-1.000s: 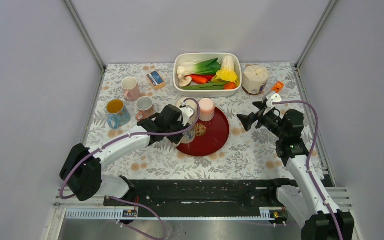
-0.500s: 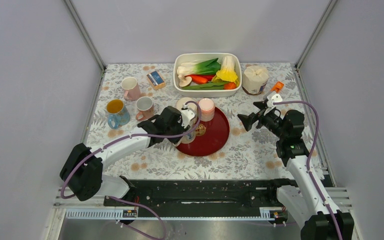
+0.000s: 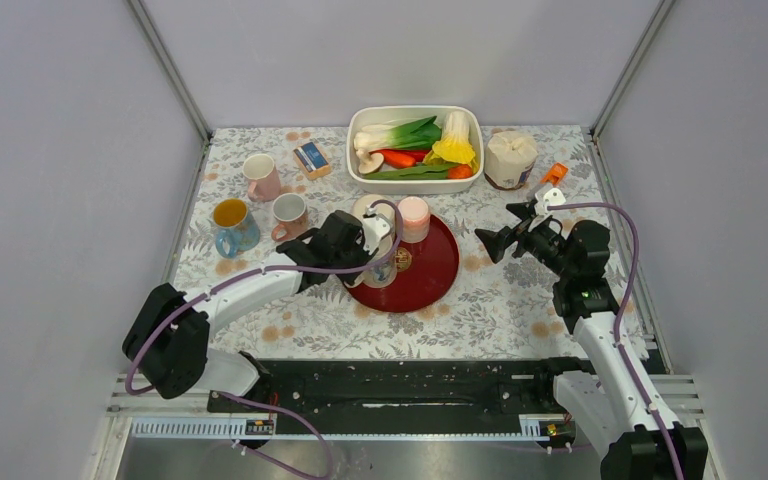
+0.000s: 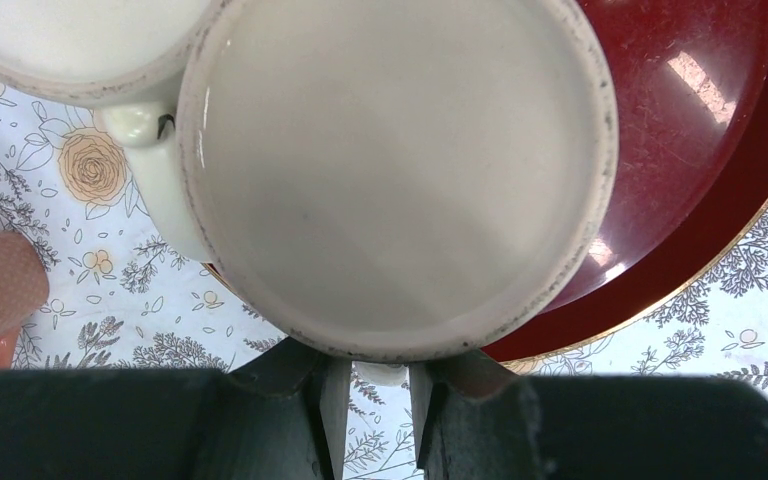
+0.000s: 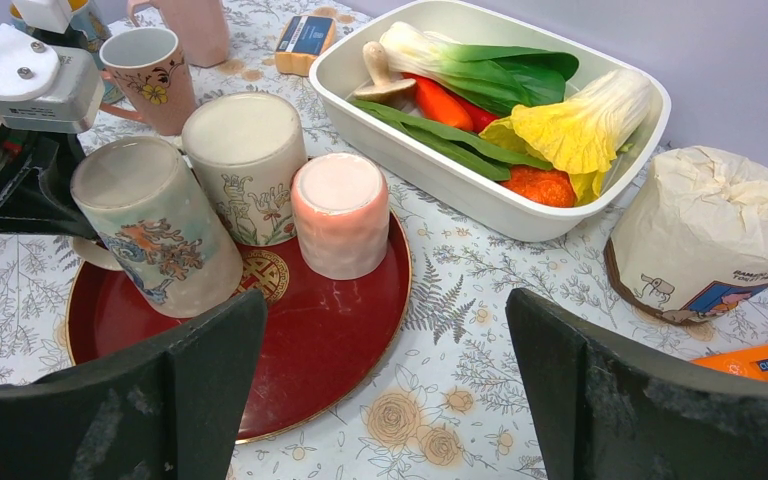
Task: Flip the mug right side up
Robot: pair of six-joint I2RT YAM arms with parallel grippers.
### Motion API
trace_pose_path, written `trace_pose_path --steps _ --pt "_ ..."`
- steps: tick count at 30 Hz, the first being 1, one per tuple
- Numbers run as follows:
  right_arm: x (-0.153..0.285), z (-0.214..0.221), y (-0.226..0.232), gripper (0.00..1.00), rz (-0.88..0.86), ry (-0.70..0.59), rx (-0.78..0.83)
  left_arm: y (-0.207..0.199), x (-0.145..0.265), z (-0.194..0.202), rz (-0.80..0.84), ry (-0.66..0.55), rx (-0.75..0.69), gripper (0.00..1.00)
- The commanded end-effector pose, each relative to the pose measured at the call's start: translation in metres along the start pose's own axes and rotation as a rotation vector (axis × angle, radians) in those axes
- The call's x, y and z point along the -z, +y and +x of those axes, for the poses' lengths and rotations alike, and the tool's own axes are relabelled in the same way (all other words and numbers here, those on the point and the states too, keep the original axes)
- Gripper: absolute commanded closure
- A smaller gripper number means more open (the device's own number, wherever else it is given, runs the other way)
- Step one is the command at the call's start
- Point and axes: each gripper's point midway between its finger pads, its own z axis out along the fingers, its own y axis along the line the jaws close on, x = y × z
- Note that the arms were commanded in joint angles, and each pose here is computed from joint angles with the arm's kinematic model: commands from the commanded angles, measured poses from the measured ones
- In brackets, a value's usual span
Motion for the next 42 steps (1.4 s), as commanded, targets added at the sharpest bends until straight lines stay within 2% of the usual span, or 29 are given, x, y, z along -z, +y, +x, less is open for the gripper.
trace_pose_path --steps 1,4,11,19,22,26,31,34,36,42 --pt "0.001 -0.014 0.000 0.01 -0.005 -0.048 0.021 0.007 0.010 -0.031 -0.011 -0.098 -0.010 1.00" --pt "0.001 -0.015 0.001 0.00 -0.007 -0.049 0.017 0.007 0.029 -0.051 0.028 -0.177 -0.017 1.00" --pt "0.004 -0.030 0.003 0.01 -0.007 -0.081 0.005 -0.005 0.095 -0.123 0.154 -0.446 -0.015 1.00" --pt "0.011 -0.081 0.017 0.00 -0.057 -0.170 -0.028 -0.013 0.163 -0.195 0.288 -0.674 0.033 1.00" --pt "0.013 -0.106 0.023 0.01 -0.088 -0.224 -0.071 -0.010 0.190 -0.222 0.346 -0.759 0.107 1.00" --pt "0.011 -0.140 0.037 0.01 -0.179 -0.277 -0.224 -0.001 0.223 -0.249 0.452 -0.876 0.234 1.00" --pt "0.016 -0.173 0.060 0.01 -0.383 -0.413 -0.422 0.005 0.254 -0.266 0.682 -0.992 0.455 1.00" --pt "0.016 -0.177 0.065 0.02 -0.455 -0.458 -0.487 0.007 0.283 -0.267 0.846 -1.165 0.491 1.00" --pt "0.013 -0.174 0.065 0.02 -0.462 -0.476 -0.504 0.010 0.284 -0.263 0.886 -1.225 0.523 1.00" --pt "-0.009 -0.163 0.081 0.04 -0.497 -0.468 -0.559 0.018 0.269 -0.257 0.904 -1.270 0.596 1.00"
